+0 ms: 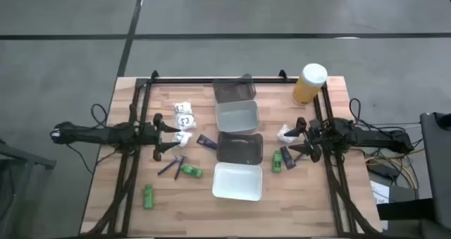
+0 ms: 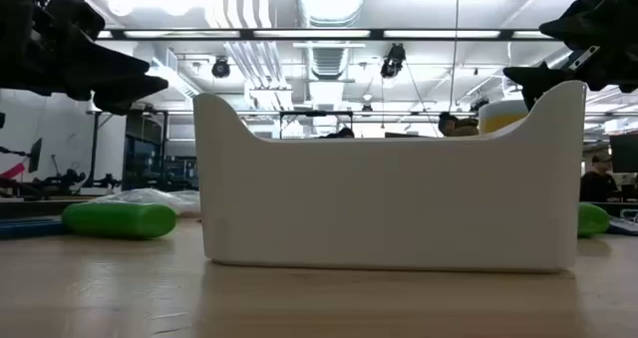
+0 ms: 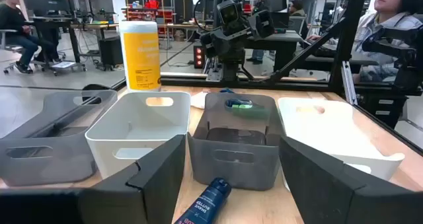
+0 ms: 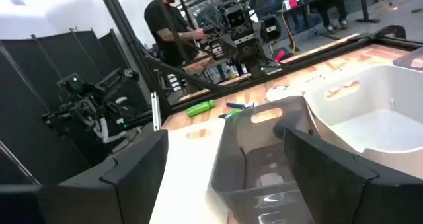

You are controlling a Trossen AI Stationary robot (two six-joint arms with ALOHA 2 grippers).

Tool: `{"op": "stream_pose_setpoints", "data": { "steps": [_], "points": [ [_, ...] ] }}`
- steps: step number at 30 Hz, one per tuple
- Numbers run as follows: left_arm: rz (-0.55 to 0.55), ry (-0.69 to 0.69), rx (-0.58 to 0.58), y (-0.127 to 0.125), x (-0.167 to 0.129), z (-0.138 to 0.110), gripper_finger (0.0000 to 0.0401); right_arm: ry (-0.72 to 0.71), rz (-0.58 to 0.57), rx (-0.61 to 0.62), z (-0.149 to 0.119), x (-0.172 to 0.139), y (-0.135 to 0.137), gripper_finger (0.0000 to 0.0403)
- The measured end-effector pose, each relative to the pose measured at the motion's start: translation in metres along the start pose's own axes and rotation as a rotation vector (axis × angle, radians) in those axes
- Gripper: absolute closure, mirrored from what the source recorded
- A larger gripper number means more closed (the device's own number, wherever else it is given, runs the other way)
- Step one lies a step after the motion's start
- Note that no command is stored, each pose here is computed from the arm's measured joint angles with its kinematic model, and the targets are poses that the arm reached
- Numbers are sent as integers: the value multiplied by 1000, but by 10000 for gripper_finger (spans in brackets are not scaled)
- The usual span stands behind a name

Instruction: Pick & Place Travel size toiletries

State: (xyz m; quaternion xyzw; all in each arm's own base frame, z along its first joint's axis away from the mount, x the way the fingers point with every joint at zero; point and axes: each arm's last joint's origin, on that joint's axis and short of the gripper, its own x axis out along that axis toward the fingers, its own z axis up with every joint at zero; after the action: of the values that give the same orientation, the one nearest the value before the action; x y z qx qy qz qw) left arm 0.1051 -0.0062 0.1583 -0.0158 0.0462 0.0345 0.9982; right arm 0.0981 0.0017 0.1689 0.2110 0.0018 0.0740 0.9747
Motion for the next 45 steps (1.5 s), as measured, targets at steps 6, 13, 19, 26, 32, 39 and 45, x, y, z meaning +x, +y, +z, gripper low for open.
{"op": "stream_pose_setpoints", "data": {
  "steps": [6, 13, 19, 26, 32, 39, 45],
  "points": [
    [0, 0, 0, 0, 0, 0, 151, -4, -10, -44, 0, 0, 0, 125],
    [0, 0, 0, 0, 0, 0, 151, -5, -31, -43, 0, 0, -1, 138],
    [0, 0, 0, 0, 0, 0, 151, -4, -30, -35, 0, 0, -1, 148],
    [0, 0, 0, 0, 0, 0, 151, 47, -49, -13, 2, 1, 0, 157],
    [0, 0, 0, 0, 0, 0, 151, 165, -98, -17, 26, 3, 10, 155],
    [0, 0, 0, 0, 0, 0, 151, 349, -158, -12, 49, 18, 20, 144],
    [0, 0, 0, 0, 0, 0, 151, 533, -155, -15, 59, 38, 31, 149]
  ]
}}
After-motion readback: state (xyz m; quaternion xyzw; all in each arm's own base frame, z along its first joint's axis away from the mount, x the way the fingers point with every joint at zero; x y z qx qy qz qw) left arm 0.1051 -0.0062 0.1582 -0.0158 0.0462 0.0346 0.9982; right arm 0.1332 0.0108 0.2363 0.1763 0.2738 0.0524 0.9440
